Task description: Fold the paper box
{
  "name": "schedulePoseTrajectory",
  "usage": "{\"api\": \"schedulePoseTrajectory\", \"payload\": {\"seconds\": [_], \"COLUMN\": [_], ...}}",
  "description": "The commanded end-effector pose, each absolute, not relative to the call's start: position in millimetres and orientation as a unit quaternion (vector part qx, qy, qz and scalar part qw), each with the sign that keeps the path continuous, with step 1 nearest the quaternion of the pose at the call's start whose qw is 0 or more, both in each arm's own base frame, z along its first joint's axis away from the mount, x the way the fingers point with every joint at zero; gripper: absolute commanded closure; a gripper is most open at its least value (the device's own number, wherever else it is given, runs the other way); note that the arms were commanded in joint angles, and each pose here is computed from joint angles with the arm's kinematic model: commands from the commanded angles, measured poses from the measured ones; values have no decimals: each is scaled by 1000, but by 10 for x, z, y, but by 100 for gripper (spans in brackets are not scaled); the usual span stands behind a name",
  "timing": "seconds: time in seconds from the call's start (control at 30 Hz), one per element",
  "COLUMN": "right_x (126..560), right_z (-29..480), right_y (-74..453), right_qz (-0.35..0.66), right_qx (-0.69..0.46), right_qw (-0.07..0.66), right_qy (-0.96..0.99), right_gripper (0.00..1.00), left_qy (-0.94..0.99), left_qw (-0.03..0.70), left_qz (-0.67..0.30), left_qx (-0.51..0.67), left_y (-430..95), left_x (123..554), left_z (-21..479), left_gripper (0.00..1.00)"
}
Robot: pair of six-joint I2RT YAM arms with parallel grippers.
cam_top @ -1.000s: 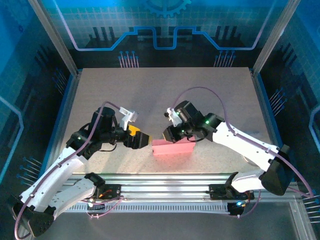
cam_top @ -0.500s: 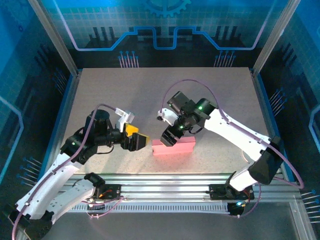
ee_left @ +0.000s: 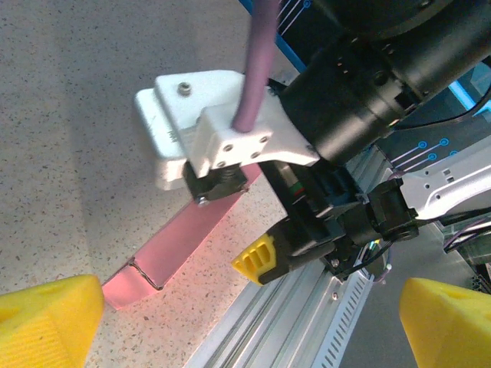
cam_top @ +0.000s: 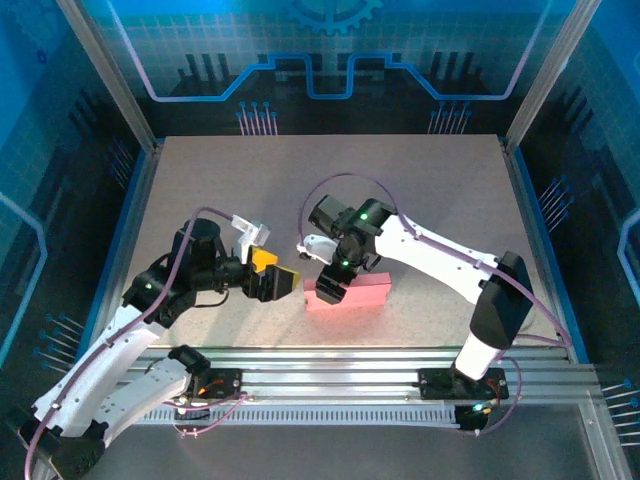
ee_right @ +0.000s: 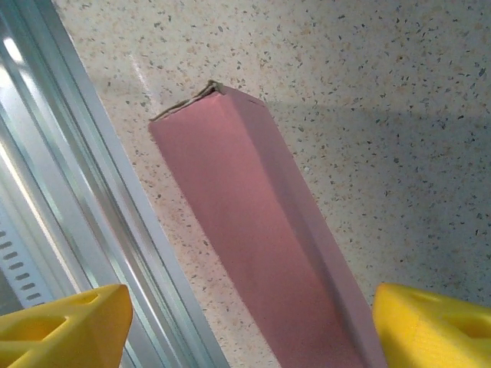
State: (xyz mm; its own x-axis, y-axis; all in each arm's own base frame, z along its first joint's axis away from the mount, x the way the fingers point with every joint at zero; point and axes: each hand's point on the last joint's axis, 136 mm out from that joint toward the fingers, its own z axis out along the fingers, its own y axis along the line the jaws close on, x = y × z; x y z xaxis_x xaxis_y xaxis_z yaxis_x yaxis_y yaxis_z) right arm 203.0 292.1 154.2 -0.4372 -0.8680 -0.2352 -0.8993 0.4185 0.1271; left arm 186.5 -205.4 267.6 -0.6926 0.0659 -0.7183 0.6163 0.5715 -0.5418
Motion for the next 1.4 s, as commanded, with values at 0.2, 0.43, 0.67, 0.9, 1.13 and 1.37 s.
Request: {"api": "schedulePoseTrajectory", "payload": {"seconds": [0.2, 0.43, 0.67, 0.9, 1.13, 1.37], "right_x": [2025, 2041, 2055, 2078, 2132, 2174], "right_z": [1411, 1293, 1218, 1139, 1083, 1073], "right_y": [2961, 2936, 2948, 2973, 3004, 3043], "right_qz": [108, 98, 98, 97, 94, 99], "right_qx": [-539, -534, -531, -528, -522, -507], "right_qw": [52, 49, 51, 50, 55, 62], "right_qy": [834, 838, 840, 842, 846, 854], "right_gripper": [34, 42, 42, 44, 54, 60], "left_qy": [816, 816, 818, 819, 820, 822], "left_qw": [328, 327, 324, 323, 324, 322], "left_qz": [-424, -425, -423, -422, -418, -417], "left_qx": [216, 215, 217, 217, 217, 217], "left_y": [-2085, -2089, -2077, -2069, -2056, -2053], "left_x": [1855, 1856, 1830, 1821, 1817, 1811], "left_z": [2667, 2662, 2656, 2651, 2643, 2633], "left_gripper": [1, 1, 1, 1, 1, 1]}}
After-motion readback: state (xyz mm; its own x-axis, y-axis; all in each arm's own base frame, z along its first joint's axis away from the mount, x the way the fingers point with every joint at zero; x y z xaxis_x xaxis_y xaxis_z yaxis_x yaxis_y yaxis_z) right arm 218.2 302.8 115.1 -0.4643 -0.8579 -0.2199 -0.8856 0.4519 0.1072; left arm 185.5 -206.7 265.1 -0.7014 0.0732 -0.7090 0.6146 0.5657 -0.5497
